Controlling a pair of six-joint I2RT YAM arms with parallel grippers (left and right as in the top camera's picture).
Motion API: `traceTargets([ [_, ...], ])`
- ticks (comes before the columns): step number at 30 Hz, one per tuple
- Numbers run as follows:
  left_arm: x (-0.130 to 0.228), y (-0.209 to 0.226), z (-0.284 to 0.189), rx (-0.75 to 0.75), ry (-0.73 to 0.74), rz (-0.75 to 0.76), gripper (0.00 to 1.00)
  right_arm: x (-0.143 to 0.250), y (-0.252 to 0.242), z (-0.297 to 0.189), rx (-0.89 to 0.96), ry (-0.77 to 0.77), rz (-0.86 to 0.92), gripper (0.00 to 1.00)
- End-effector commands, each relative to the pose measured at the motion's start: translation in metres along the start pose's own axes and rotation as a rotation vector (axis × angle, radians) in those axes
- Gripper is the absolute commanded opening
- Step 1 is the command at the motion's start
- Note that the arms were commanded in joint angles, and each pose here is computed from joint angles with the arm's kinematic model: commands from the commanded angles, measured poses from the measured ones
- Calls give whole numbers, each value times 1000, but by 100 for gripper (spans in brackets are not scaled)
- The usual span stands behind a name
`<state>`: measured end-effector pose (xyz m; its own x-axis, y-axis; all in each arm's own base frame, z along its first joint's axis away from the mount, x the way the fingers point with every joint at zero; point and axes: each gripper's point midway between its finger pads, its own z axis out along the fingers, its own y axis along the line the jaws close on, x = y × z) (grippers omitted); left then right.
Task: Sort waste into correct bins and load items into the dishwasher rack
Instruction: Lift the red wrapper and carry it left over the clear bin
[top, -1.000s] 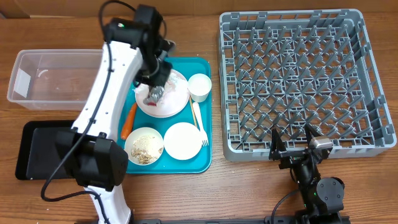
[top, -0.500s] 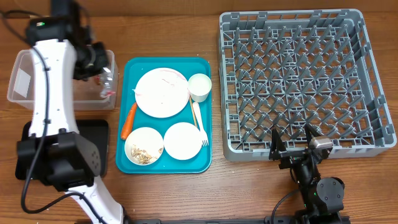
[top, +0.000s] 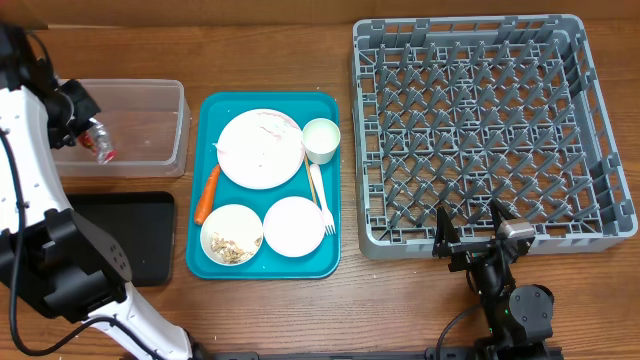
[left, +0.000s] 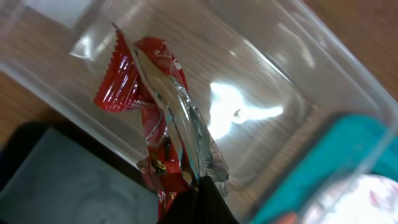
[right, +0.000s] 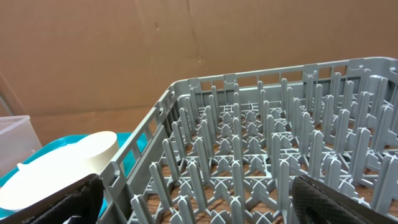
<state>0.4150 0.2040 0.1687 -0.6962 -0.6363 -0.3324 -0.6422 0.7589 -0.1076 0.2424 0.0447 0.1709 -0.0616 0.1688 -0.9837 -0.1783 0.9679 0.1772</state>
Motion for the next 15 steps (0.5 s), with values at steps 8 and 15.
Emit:
traceTargets([
  [8,-19,44,29,-66,-69,-90,4,1,0,0,-2,-5,-4,100],
  [15,-26,31,51,8,-74,-88,4,1,0,0,-2,-5,-4,100],
])
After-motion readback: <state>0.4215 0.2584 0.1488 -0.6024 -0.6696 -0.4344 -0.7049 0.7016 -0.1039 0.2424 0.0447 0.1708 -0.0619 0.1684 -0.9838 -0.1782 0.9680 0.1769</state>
